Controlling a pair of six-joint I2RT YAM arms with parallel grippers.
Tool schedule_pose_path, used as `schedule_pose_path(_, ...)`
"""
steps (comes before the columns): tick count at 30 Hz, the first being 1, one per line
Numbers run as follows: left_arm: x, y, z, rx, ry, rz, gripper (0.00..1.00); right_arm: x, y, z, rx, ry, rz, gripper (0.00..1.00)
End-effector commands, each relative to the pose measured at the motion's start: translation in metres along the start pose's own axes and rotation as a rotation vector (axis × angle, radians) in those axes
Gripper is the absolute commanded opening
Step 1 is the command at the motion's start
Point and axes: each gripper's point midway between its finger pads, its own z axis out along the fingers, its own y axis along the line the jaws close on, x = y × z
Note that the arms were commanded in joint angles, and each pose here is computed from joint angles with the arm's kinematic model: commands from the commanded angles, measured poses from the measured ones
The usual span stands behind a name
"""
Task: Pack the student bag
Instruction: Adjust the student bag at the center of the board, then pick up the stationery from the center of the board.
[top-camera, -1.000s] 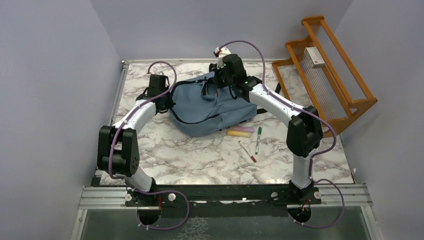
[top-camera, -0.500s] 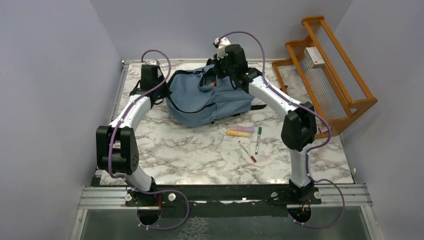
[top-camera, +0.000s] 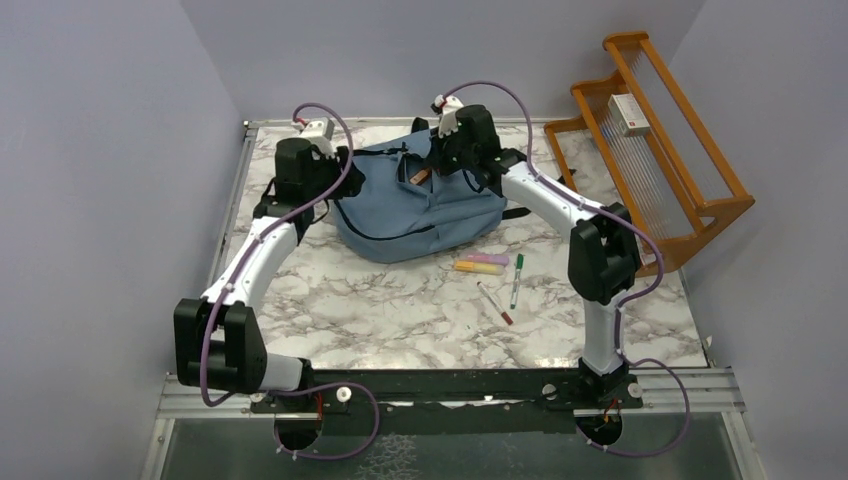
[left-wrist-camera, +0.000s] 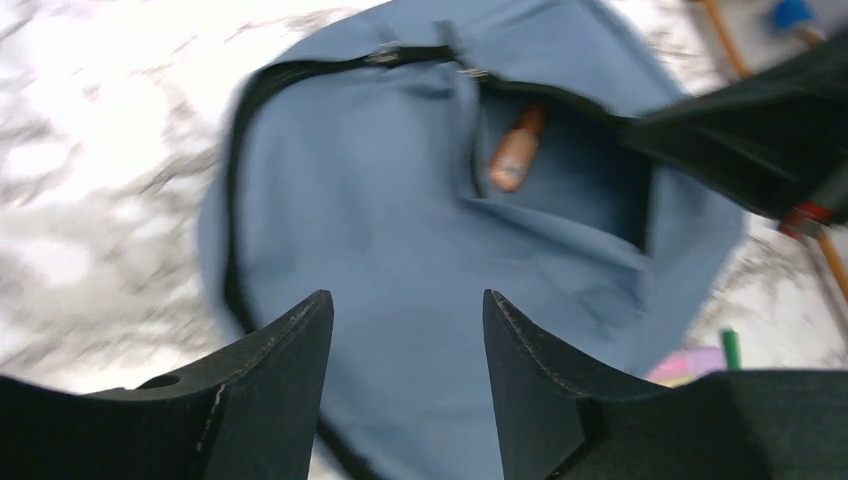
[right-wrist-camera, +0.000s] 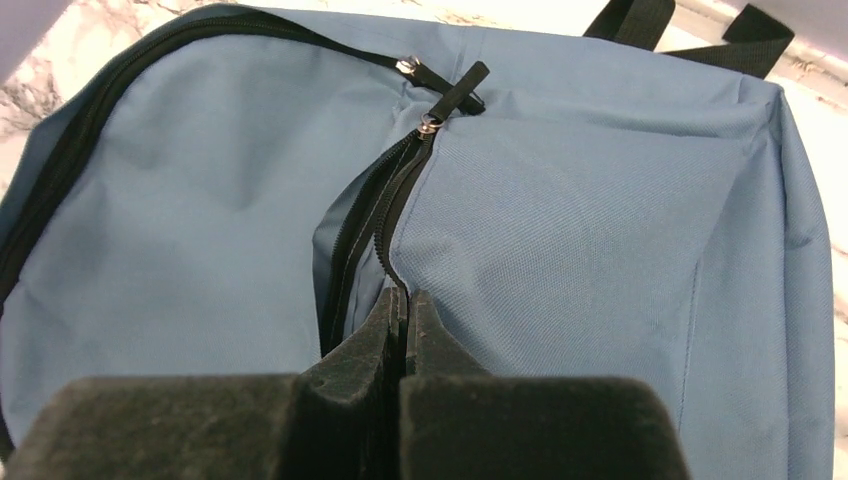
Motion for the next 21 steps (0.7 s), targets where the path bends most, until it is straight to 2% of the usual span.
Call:
schedule_pose_path(1, 0.013, -0.085, -0.008, 0.286, -0.02, 0.194, 0.57, -0.008, 0.0, -0.017, -0.039, 0.003, 0.072, 0.0)
schedule_pose_path(6, 0.065, -0.152, -0.02, 0.52, -0.005, 0.315, 0.55, -0.008, -0.008, -0.021, -0.034, 0.016, 0.089, 0.0)
schedule_pose_path(11, 0.105, -0.191, -0.033, 0.715, -0.068, 0.463, 0.57, -0.005, -0.013, -0.025, -0.038, 0.027, 0.098, 0.0)
schedule_pose_path(13, 0.122, -0.205, -0.037, 0.8, -0.085, 0.577, 0.62, -0.004, -0.013, -0.027, -0.042, 0.029, 0.1, 0.0)
schedule_pose_path(16, 0.155, -0.229, -0.047, 0.984, -0.093, 0.769, 0.65, -0.001, -0.013, -0.028, -0.049, 0.032, 0.102, 0.01)
schedule_pose_path(21, 0.189, -0.256, -0.072, 1.322, -0.221, 1.044, 0.67, 0.004, -0.01, -0.029, -0.065, 0.044, 0.105, 0.01)
